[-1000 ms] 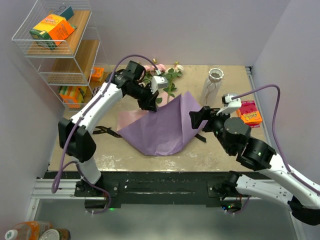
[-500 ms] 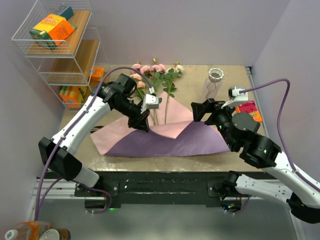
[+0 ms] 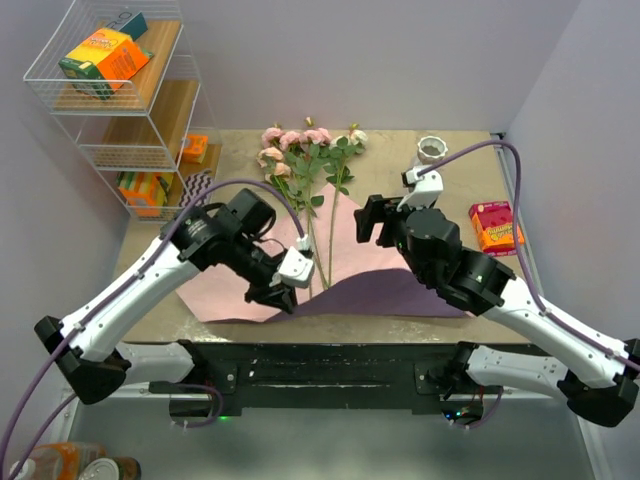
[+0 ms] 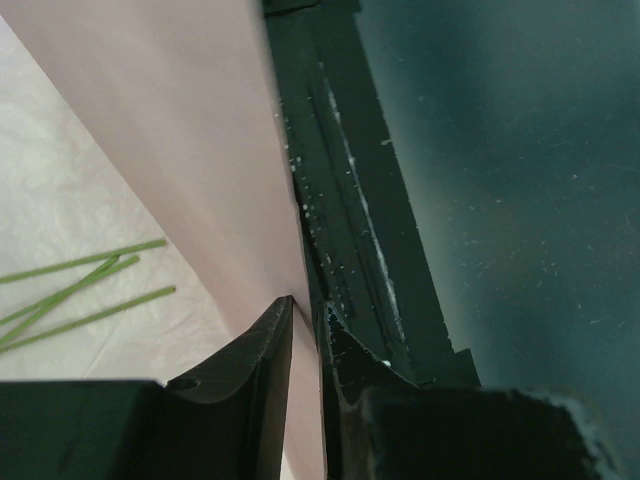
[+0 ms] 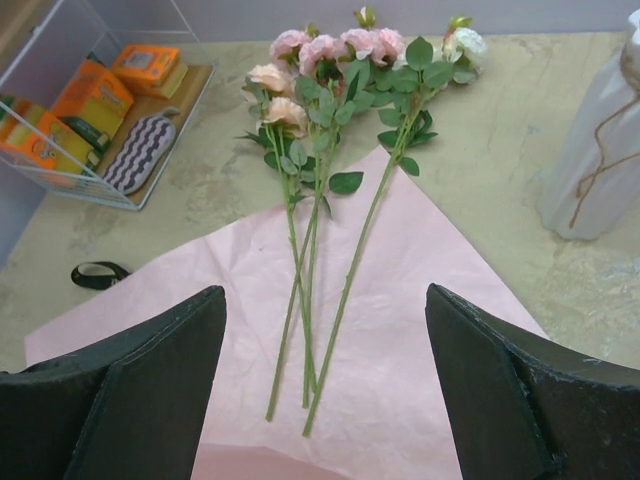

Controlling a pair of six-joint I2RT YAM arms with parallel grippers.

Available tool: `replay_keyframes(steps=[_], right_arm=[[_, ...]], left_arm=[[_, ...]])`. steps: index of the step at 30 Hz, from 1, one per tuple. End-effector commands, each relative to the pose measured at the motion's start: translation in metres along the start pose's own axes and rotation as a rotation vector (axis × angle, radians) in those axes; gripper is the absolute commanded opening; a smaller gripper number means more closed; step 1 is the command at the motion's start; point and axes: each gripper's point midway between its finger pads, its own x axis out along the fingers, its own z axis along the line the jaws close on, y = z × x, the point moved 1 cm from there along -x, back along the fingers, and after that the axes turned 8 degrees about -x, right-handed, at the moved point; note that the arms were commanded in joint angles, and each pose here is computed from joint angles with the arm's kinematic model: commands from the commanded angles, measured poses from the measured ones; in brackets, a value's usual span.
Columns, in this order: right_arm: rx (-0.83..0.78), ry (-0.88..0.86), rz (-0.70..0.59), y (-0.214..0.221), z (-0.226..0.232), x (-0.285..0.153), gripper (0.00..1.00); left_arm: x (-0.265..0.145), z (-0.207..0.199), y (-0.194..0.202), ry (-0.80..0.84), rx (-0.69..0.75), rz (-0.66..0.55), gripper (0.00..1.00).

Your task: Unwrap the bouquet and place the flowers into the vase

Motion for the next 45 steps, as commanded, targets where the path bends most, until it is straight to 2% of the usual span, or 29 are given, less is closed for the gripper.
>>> replay_keyframes(steps=[1,2,3,5,12,16,20,22,25,26,29,31,34,37,45], right_arm=[[0.009,-0.035,-0.036,-0.016,0.011,0.003,0.84],[0.003,-0.037,-0.026,-0.012,0.012,0.005,0.84],[0.000,-0.040,-0.019,-0.010,0.013,0.005,0.84],[-0.010,-0.039,0.009,0.001,0.013,0.007,0.84],[-0.020,-0.044,0.087,0.031,0.009,0.005,0.84],[-0.049,-0.026,0.069,0.021,0.006,0.004,0.84],[-0.094,0.013,0.084,0.013,0.002,0.006,0.84],[-0.102,0.022,0.078,0.010,0.001,0.007,0.84],[-0.115,0.043,0.076,0.003,0.000,0.013,0.84],[-0.120,0.047,0.081,0.000,0.003,0.018,0.84],[-0.117,0.044,0.110,-0.004,0.007,0.031,0.84],[-0.114,0.043,0.208,0.019,0.010,0.059,0.83],[-0.148,0.055,0.349,0.069,0.012,0.095,0.79],[-0.176,0.059,0.376,0.097,0.016,0.127,0.77],[-0.187,0.088,0.395,0.139,0.010,0.201,0.72]], left_arm=[[0.003,-0.039,0.004,0.085,0.101,-0.028,0.25],[0.006,-0.039,0.011,0.087,0.091,-0.010,0.28],[0.007,-0.038,0.014,0.084,0.085,0.000,0.36],[0.008,-0.036,0.023,0.069,0.076,0.026,0.40],[-0.010,-0.030,0.005,-0.027,0.166,0.012,0.45],[-0.029,-0.020,-0.010,-0.146,0.233,0.018,0.50],[-0.057,-0.005,-0.028,-0.314,0.330,0.032,0.50],[-0.061,0.005,-0.032,-0.375,0.318,0.026,0.51],[-0.072,0.037,-0.036,-0.489,0.257,-0.021,0.51],[-0.084,0.054,-0.035,-0.537,0.197,-0.078,0.51],[-0.093,0.102,-0.013,-0.618,-0.024,-0.110,0.51],[-0.091,0.136,0.022,-0.627,-0.216,-0.092,0.50],[-0.080,0.167,0.068,-0.611,-0.402,-0.049,0.48],[-0.068,0.183,0.105,-0.622,-0.512,-0.011,0.47],[-0.047,0.200,0.168,-0.696,-0.611,0.082,0.47]])
